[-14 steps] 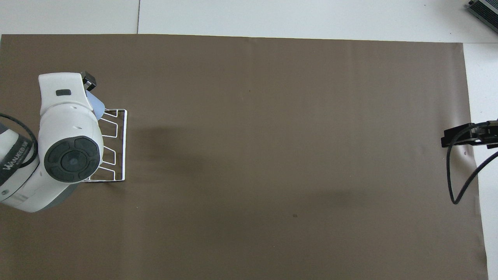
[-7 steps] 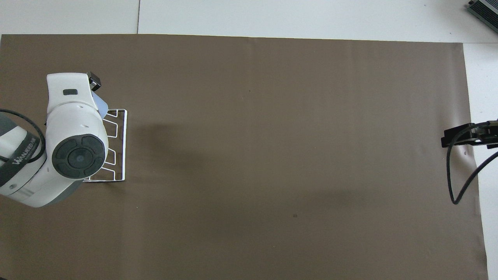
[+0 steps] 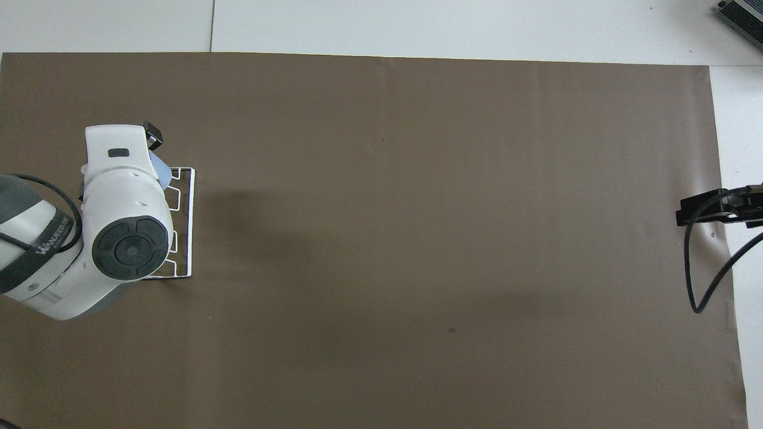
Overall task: Hang cup on cup holder
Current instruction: 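Lower the cup onto the rack hook with the left gripper, then release the cup and pull the left gripper back from the rack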
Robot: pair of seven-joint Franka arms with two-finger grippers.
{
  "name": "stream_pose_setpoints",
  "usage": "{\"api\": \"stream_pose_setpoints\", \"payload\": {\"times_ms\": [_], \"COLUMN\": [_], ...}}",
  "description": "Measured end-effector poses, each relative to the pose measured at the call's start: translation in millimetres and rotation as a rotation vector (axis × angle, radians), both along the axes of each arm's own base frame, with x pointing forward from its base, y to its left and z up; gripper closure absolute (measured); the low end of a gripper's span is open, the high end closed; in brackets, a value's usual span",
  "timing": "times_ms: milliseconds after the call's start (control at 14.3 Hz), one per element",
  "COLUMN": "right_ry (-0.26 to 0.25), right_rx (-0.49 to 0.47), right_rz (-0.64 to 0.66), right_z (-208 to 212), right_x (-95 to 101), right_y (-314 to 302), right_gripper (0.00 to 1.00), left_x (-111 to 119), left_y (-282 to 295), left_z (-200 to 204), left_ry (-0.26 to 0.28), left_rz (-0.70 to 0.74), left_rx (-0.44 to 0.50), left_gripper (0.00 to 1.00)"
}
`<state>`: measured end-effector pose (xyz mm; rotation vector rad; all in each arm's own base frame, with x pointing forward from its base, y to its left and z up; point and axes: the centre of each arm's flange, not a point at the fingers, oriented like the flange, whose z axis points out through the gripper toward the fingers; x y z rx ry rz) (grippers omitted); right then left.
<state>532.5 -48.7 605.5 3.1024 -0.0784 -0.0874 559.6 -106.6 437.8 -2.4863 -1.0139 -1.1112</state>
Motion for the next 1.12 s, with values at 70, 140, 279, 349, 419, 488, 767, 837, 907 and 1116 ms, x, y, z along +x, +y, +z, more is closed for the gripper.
{"api": "stream_pose_setpoints", "payload": {"times_ms": [70,140,279,349,419,488,767,837,907,1116], "right_ry": [0.0,0.0,0.0,0.0,0.0,0.0,0.0,0.0,0.0,0.0], "right_rx": [0.0,0.0,0.0,0.0,0.0,0.0,0.0,0.0,0.0,0.0], "right_rz": [0.0,0.0,0.0,0.0,0.0,0.0,0.0,0.0,0.0,0.0], "right_z": [0,0,0,0,0,0,0,0,0,0], "right_x": [0.0,0.0,0.0,0.0,0.0,0.0,0.0,0.0,0.0,0.0], "right_y": [0,0,0,0,0,0,0,0,0,0], "right_gripper": [0.0,0.0,0.0,0.0,0.0,0.0,0.0,0.0,0.0,0.0], "left_x": [0,1,4,5,6,6,8,9,10,11], "left_y": [0,1,12,16,18,18,16,15,14,10], "left_z": [0,1,2,3,4,5,11,14,16,19], "left_ry": [-0.005,-0.01,-0.021,-0.025,-0.028,-0.032,-0.044,-0.05,-0.055,-0.054], "left_rz": [-0.006,-0.008,-0.002,0.001,0.002,0.001,-0.002,-0.003,-0.006,-0.002], "left_rx": [-0.007,-0.014,-0.028,-0.032,-0.035,-0.038,-0.04,-0.041,-0.042,-0.066], "left_gripper": [0.25,0.25,0.25,0.19,0.1,0.0,0.0,0.0,0.0,0.0]}}
